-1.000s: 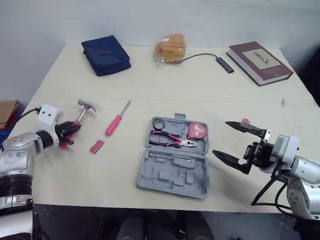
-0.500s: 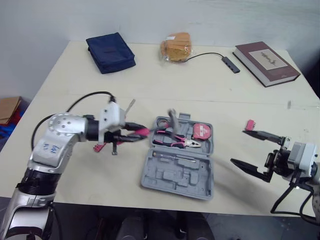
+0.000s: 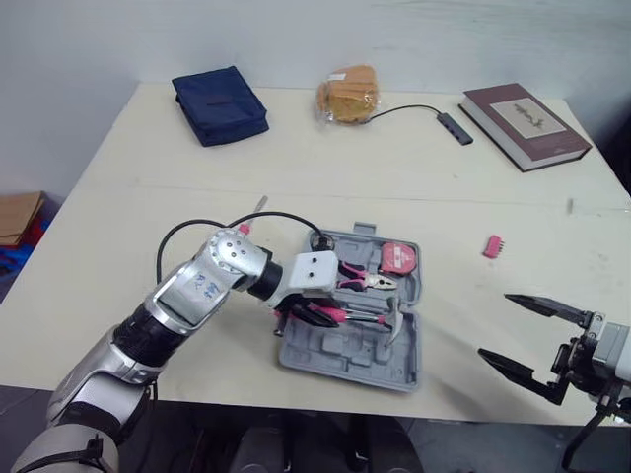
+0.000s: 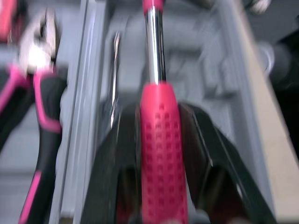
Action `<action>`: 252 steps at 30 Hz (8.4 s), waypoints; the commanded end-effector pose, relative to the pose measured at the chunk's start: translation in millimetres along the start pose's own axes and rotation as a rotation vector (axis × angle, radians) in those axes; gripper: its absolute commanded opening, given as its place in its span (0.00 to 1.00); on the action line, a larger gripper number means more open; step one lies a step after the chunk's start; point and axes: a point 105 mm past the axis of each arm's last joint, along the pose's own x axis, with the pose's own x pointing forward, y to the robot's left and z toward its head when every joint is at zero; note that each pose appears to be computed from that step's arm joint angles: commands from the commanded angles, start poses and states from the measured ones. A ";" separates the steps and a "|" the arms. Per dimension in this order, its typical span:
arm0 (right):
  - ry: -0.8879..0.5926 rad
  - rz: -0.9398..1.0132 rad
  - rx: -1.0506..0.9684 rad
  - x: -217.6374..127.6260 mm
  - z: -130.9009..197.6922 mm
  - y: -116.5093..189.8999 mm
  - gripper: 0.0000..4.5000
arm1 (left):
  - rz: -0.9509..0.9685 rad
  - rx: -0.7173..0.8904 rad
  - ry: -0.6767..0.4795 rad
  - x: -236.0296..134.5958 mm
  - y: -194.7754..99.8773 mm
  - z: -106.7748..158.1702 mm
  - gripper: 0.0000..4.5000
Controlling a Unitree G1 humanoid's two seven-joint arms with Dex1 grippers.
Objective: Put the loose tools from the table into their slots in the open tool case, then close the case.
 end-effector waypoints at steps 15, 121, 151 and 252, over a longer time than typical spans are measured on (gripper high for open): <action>-0.028 -0.035 -0.015 12.7 9.6 12.4 1.00 | -0.037 0.065 0.096 19.7 -5.2 5.4 0.12; 0.342 -0.560 -0.098 -146.2 -83.9 -69.6 1.00 | 1.411 -0.628 -0.155 -317.1 -125.9 -246.7 0.99; -0.338 0.247 -0.030 65.6 29.8 8.3 1.00 | 0.914 -0.581 -0.280 -170.1 -39.2 -189.0 0.99; -0.242 0.209 -0.109 75.2 24.5 11.5 1.00 | 0.094 0.003 0.117 -25.2 -18.2 -49.0 0.26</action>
